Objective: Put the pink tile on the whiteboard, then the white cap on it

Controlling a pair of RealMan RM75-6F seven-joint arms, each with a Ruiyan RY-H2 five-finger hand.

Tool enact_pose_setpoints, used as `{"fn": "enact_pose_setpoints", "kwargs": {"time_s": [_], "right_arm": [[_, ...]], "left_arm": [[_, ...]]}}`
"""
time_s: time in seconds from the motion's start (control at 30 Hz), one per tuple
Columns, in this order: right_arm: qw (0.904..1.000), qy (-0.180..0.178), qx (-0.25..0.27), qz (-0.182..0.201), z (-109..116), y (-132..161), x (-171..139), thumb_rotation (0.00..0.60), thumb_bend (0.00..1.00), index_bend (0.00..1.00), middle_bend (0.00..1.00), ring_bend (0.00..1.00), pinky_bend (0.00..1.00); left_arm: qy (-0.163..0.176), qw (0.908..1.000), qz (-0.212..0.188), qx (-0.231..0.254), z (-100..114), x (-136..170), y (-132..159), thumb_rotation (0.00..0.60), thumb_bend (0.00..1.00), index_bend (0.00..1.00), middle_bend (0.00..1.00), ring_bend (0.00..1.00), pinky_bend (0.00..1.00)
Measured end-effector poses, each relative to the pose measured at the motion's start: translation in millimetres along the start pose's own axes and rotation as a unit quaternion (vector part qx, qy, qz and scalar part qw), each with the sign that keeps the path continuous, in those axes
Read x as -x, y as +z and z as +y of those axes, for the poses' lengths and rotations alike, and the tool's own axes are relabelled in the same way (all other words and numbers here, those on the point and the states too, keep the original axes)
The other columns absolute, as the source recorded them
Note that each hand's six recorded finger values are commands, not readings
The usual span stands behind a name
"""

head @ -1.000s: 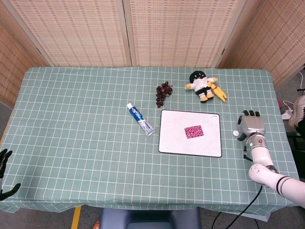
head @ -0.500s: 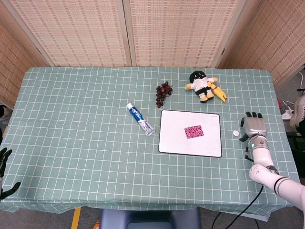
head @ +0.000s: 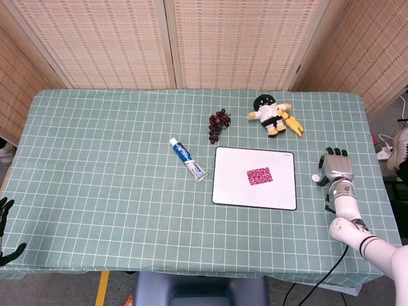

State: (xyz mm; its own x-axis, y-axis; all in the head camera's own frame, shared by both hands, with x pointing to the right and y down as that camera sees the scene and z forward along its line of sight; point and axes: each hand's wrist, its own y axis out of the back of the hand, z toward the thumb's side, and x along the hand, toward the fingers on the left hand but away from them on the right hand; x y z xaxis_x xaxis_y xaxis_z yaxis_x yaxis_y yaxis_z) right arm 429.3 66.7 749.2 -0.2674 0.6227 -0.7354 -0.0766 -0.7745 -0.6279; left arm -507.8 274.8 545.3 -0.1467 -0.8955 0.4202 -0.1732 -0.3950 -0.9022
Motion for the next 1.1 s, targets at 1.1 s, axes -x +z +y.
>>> {"fn": "enact_pose_setpoints", "kwargs": {"time_s": [1.1], "right_arm": [[0.9996, 0.007, 0.021, -0.019, -4, 9, 10, 0.600, 0.03, 0.51, 0.05, 0.00, 0.02]], "left_arm": [[-0.012, 0.9999, -0.004, 0.008, -3, 0, 0, 0.600, 0.16, 0.00, 0.00, 0.00, 0.00]]}}
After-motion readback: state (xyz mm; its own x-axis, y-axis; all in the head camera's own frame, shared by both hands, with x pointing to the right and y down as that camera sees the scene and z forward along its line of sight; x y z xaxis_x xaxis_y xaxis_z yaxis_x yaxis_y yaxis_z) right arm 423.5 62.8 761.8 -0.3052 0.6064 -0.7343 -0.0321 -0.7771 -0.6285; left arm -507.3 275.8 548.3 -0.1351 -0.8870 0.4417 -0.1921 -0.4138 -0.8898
